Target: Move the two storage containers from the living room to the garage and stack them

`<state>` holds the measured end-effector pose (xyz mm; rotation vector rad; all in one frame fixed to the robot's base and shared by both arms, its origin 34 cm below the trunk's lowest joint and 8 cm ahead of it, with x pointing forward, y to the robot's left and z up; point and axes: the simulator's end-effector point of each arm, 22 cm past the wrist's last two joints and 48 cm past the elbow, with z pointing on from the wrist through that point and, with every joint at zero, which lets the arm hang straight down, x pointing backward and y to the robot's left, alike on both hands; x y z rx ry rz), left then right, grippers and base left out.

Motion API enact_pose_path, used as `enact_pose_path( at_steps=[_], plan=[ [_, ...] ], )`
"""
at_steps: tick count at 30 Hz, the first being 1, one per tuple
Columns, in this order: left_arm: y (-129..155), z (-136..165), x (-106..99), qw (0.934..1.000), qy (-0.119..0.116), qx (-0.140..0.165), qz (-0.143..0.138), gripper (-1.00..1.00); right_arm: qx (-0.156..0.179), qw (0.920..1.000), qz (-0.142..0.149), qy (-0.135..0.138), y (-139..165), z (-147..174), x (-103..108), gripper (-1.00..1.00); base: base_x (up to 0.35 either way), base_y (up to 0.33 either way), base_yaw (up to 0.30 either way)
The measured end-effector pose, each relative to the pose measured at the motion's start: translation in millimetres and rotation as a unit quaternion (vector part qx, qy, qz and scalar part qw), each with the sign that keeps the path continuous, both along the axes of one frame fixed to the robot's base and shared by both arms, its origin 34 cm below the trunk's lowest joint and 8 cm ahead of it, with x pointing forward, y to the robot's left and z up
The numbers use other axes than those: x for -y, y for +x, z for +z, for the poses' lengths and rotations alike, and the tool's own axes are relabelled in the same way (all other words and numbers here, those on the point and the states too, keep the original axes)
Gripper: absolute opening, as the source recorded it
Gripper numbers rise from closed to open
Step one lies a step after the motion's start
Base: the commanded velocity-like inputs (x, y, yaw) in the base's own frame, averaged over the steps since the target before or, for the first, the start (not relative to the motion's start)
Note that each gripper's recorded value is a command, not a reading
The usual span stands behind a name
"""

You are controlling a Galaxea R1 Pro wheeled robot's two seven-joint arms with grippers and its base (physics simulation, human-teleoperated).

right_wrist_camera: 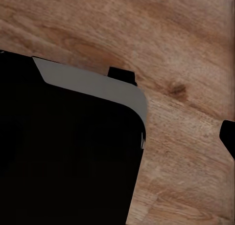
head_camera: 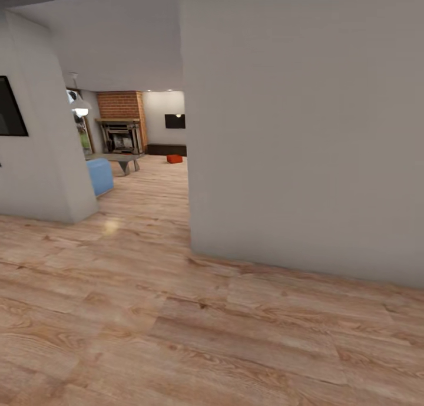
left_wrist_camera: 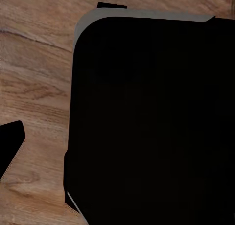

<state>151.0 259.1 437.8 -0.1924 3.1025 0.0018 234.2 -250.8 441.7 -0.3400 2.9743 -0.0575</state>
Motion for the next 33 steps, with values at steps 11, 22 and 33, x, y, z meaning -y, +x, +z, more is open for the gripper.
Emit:
enact_pose_path(
  at_steps=[11, 22, 33],
  plan=[
    [0.2, 0.0, 0.2, 1.0, 0.0, 0.0, 0.0, 1.0, 0.0, 1.0, 0.002, 0.0, 0.0, 0.0, 0.4, 1.0, 0.322, 0.0, 0.0],
    [0.5, 0.0, 0.1, 1.0, 0.0, 0.001, 0.0, 1.0, 0.0, 1.0, 0.004, -0.001, 0.1, 0.0, 0.7, 1.0, 0.322, 0.0, 0.0],
    [0.3, 0.0, 0.2, 1.0, 0.0, 0.001, 0.0, 1.0, 0.0, 1.0, 0.003, -0.001, 0.1, 0.0, 0.7, 1.0, 0.322, 0.0, 0.0]
  ],
)
